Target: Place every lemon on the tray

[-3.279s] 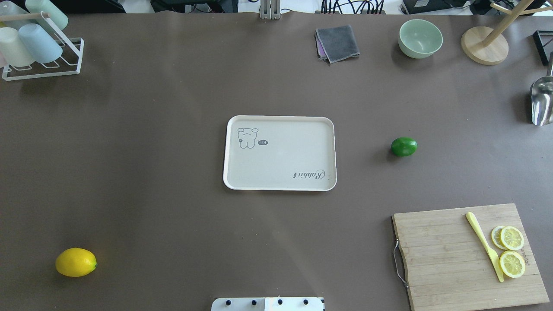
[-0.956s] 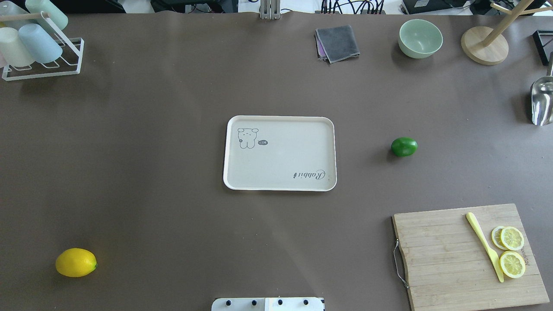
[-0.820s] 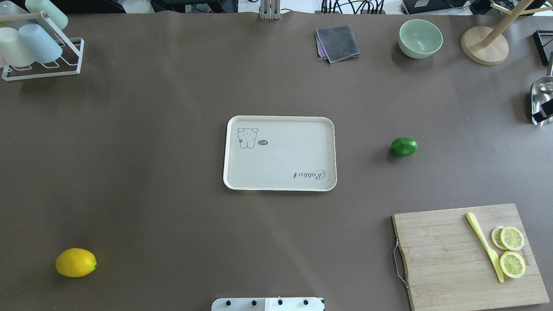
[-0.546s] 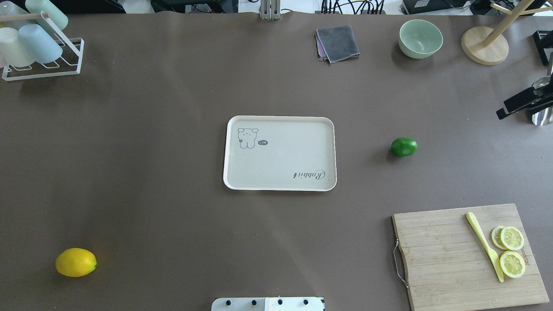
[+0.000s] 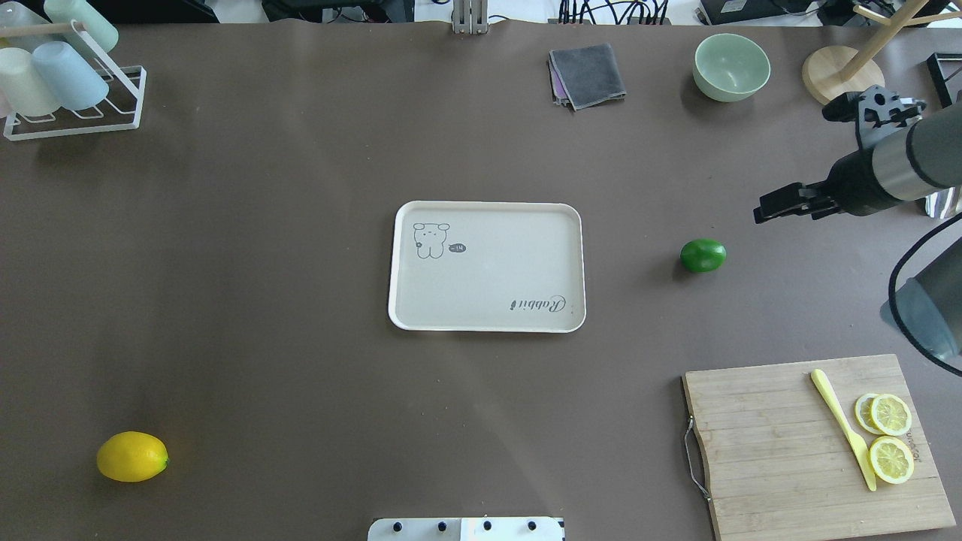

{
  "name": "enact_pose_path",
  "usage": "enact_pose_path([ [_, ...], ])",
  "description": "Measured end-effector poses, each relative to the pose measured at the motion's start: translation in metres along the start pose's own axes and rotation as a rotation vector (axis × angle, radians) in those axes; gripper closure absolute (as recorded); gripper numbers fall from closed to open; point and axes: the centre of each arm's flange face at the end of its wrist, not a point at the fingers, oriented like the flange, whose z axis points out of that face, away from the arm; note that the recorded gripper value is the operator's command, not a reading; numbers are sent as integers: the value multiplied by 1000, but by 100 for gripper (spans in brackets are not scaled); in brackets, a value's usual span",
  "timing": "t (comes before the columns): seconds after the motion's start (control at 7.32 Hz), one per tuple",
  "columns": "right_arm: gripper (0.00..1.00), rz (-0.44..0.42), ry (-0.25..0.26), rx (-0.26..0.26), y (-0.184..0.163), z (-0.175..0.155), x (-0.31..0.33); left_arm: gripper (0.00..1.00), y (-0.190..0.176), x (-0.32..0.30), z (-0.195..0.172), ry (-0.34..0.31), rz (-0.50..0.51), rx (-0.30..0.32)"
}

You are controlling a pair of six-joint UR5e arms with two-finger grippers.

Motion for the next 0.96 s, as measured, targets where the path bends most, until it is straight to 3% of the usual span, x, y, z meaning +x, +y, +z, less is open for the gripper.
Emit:
enact_pose_path([
  [0.14,0,-70,-14,7,5,15,-25,2,11,10,7,29,39,-4],
  [0.55,0,-522,-35,-10,0,47,-52,2,33,45,35,111,165,-35],
  [0.96,0,-683,-27,-24,-5,63,-48,2,65,65,51,179,256,-62],
])
